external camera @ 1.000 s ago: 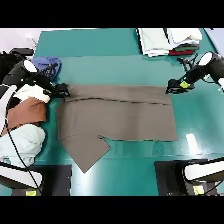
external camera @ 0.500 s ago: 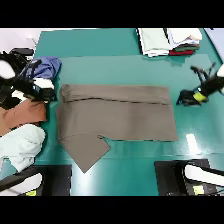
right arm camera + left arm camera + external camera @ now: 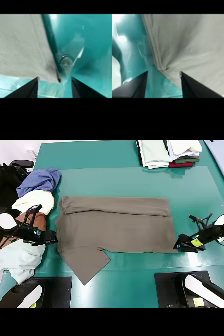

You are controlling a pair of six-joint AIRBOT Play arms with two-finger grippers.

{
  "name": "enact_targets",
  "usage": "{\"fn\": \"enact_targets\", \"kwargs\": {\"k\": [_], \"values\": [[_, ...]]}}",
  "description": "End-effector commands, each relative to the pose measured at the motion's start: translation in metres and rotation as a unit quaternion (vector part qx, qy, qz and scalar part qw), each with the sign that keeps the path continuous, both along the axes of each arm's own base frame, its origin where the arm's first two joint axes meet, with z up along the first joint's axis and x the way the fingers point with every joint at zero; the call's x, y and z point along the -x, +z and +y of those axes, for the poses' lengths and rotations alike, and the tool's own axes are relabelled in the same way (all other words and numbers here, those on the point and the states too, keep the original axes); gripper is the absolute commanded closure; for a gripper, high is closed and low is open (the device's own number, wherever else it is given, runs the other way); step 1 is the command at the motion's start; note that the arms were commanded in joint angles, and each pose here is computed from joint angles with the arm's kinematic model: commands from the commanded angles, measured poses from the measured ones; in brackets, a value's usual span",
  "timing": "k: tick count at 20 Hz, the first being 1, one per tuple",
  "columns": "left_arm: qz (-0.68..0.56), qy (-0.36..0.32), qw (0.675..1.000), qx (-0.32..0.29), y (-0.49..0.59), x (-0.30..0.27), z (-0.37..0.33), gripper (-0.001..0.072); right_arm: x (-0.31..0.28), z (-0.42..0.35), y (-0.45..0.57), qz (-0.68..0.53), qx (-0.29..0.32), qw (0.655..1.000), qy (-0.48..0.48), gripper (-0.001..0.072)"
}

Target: Fold the shirts.

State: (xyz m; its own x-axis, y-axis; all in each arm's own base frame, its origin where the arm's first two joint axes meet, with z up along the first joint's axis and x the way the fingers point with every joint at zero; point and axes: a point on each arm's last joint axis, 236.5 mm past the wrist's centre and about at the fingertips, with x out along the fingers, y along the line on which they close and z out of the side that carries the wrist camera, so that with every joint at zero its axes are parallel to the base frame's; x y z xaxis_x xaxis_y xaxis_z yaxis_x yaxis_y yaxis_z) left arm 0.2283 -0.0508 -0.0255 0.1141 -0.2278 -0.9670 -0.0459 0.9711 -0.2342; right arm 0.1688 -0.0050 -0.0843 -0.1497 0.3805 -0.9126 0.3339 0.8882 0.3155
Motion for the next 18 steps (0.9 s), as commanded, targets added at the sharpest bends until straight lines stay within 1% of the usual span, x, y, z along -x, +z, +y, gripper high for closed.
{"fn": "enact_targets", "kwargs": {"k": [1,3,4,5,8,9,10,12,13,18], "values": [[0.000,0.006,1.000,0.002,-0.004,0.004,-0.001,0.0221,-0.002,0.018,-0.011,-0.017,-0.004,1.000,0.019,0.0358],[0.005,0.002,1.000,0.002,-0.005,0.007,-0.001,0.0221,-0.005,0.024,-0.012,-0.024,0.001,0.999,0.042,0.0583],[0.016,-0.005,1.000,0.002,-0.005,0.013,-0.001,0.0221,-0.004,0.027,-0.012,-0.023,0.001,0.998,0.053,0.0664],[0.027,-0.012,1.000,0.002,-0.005,0.019,-0.001,0.0220,-0.003,0.030,-0.011,-0.022,-0.001,0.998,0.060,0.0698],[0.059,-0.018,0.998,0.007,-0.008,0.035,-0.004,0.0218,-0.001,0.035,-0.011,-0.019,-0.002,0.997,0.075,0.0699],[0.073,-0.017,0.997,0.020,-0.012,0.042,-0.009,0.0135,-0.001,0.035,-0.011,-0.020,-0.001,0.997,0.074,0.0699],[0.086,-0.009,0.995,0.044,-0.016,0.049,-0.020,0.0012,-0.002,0.035,-0.011,-0.021,-0.001,0.997,0.074,0.0698],[0.107,0.004,0.990,0.088,-0.026,0.062,-0.040,0.0018,-0.004,0.034,-0.012,-0.025,0.001,0.997,0.073,0.0698],[0.113,0.012,0.989,0.100,-0.032,0.066,-0.045,0.0018,-0.005,0.034,-0.012,-0.027,0.002,0.997,0.073,0.0698],[0.131,0.034,0.984,0.119,-0.055,0.082,-0.054,0.0019,-0.027,0.028,0.002,-0.058,0.011,0.995,0.076,0.0698]]}}
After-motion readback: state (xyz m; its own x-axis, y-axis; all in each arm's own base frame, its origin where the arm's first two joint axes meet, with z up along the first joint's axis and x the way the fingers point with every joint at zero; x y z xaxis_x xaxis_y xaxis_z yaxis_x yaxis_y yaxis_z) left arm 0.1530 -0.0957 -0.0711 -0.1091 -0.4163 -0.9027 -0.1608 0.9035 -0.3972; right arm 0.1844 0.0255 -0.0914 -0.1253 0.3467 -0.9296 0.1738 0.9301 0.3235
